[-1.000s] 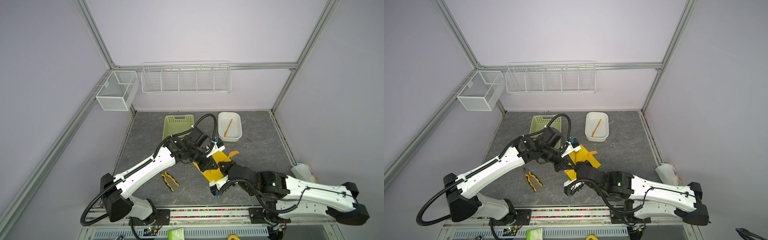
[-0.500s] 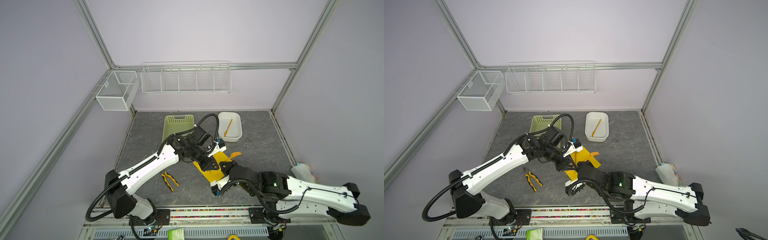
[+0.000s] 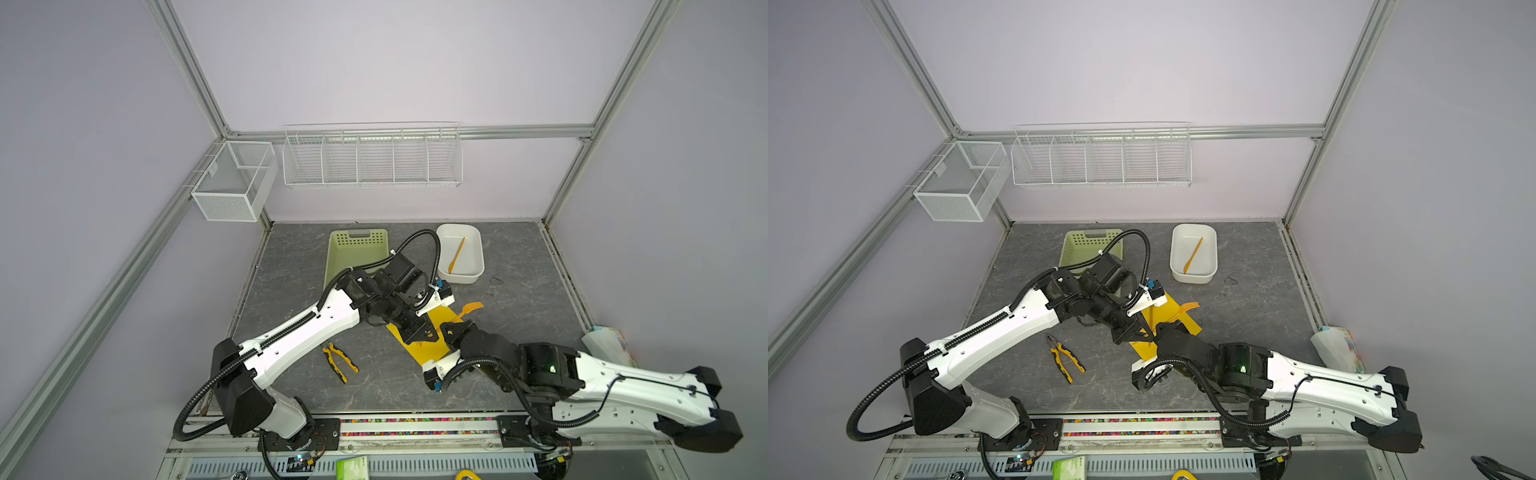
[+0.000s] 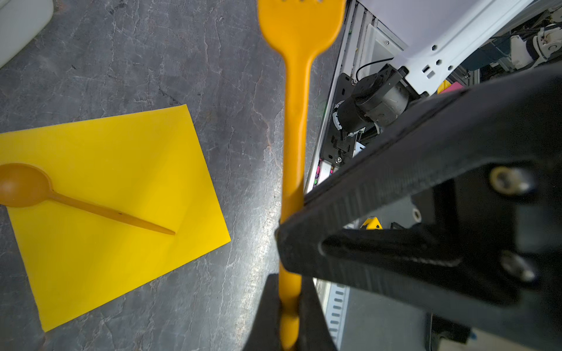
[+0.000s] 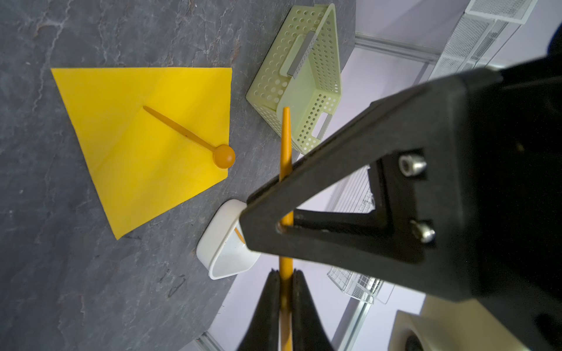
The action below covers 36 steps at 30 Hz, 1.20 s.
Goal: Place the utensils on the paper napkin and roll it up
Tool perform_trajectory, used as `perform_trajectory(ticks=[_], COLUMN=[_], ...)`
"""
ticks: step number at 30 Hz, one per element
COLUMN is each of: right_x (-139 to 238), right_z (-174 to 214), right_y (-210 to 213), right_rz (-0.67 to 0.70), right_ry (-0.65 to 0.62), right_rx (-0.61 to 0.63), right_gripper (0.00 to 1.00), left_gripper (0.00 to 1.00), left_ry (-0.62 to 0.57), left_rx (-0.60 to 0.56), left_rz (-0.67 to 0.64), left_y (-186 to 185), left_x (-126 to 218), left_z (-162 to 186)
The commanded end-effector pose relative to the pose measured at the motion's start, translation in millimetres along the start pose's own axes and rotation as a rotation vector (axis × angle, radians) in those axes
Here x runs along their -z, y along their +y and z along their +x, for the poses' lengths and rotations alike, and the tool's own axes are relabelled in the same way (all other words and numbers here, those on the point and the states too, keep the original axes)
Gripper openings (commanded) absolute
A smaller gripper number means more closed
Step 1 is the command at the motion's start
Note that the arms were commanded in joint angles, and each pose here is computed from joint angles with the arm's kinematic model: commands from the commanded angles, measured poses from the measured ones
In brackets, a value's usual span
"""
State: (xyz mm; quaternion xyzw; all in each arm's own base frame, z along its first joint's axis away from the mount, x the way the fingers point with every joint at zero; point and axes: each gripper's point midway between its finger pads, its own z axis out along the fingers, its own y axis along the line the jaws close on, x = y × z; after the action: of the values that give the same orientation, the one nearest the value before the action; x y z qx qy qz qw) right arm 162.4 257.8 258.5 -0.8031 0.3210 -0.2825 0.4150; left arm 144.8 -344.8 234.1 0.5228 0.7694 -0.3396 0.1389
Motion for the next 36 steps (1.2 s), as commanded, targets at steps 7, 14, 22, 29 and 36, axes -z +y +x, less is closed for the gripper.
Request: perform_trajectory(ticks=[7, 14, 22, 29, 36], right_x=[14, 5, -15, -13, 11], right_z=[5, 43, 51, 29, 20], right_y=[-29, -54, -88, -131, -149], right_rz=[0.046, 0.061, -0.066, -0.173, -0.181], right_ry=[-0.124, -0.144, -0.421, -0.798, -1.006], right_rx=[-0.4, -1.153, -1.907, -2.089, -2.023], right_gripper=[0.54, 0.55, 0.51, 0.56, 0.6], left_gripper=[0.0, 0.0, 0.0, 0.0, 0.0], left_ry=[-0.132, -0.409, -0.623, -0.765, -0.878], left_rx=[0.072, 0.154, 0.191, 0.141, 0.105], left_rz=[-0.254, -0.318, -0.271, -0.075, 0.103], left_y=[45, 66, 62, 29, 1], left_x=[25, 62, 88, 98, 112], left_z=[-1, -18, -31, -50, -64])
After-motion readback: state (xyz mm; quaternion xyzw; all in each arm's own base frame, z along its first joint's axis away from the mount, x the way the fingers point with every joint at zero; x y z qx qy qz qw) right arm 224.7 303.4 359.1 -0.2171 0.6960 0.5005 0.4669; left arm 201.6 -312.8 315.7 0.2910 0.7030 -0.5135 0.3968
